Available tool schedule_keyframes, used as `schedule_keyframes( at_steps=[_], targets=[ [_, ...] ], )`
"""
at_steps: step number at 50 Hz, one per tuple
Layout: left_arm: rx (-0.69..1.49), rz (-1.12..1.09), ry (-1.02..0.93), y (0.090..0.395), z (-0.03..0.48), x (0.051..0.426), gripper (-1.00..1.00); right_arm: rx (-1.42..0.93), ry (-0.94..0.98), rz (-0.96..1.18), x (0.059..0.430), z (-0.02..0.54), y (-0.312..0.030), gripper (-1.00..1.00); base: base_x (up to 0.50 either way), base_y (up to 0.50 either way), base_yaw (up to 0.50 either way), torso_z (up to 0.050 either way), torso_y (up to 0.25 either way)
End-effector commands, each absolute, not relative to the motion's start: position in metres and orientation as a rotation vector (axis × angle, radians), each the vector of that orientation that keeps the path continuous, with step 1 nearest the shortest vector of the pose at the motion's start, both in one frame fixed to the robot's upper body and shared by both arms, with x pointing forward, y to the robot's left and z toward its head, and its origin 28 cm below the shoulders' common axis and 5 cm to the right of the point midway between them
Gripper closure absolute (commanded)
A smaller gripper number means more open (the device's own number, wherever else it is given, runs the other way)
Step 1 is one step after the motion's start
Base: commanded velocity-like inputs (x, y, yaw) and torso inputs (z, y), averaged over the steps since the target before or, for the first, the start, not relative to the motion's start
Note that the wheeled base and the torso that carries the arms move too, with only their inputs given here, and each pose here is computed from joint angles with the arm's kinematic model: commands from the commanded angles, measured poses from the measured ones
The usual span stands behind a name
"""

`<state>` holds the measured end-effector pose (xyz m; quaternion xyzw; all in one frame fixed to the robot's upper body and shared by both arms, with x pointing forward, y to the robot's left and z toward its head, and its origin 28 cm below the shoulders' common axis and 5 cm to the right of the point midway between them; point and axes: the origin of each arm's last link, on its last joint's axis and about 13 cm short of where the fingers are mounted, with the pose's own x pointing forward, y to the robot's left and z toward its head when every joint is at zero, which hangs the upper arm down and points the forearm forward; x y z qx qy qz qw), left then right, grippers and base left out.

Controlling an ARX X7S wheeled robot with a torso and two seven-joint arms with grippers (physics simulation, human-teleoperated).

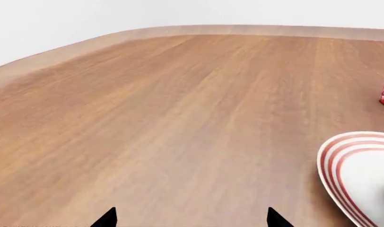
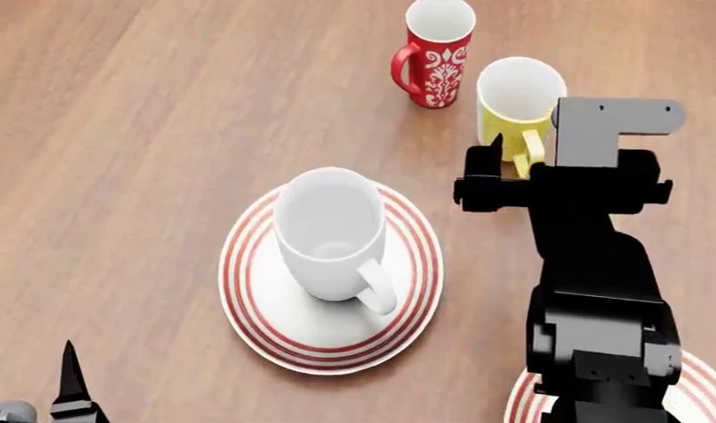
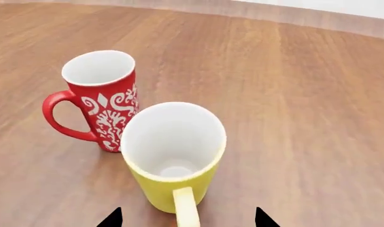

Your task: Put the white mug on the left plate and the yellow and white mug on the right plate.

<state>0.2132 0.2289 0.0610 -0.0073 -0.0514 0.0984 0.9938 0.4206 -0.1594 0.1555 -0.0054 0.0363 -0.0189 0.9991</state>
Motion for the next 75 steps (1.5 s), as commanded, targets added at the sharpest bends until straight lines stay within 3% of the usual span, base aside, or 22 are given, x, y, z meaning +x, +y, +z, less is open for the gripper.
schedule_keyframes(
  at_steps=[1,49,50,64,75],
  targets=[
    [-0.048,0.159,-0.118,0.227,0.064,0.212,-1.00,0.000,0.030,0.003,0.425,0.166,-0.154,-1.00,0.00,0.00,0.00,0.000,0.000],
    [-0.051,0.155,-0.116,0.226,0.064,0.212,-1.00,-0.007,0.009,0.024,0.425,0.166,-0.154,-1.00,0.00,0.00,0.00,0.001,-0.076],
    [-0.052,0.155,-0.117,0.226,0.064,0.212,-1.00,-0.010,0.008,0.024,0.425,0.166,-0.154,1.00,0.00,0.00,0.00,0.000,0.000],
    [-0.055,0.154,-0.117,0.226,0.064,0.212,-1.00,-0.008,-0.019,0.014,0.424,0.163,-0.155,1.00,0.00,0.00,0.00,0.000,0.000],
    [-0.056,0.156,-0.117,0.227,0.064,0.213,-1.00,-0.042,-0.204,0.026,0.408,0.163,-0.157,1.00,0.00,0.00,0.00,0.000,0.000]
  ],
)
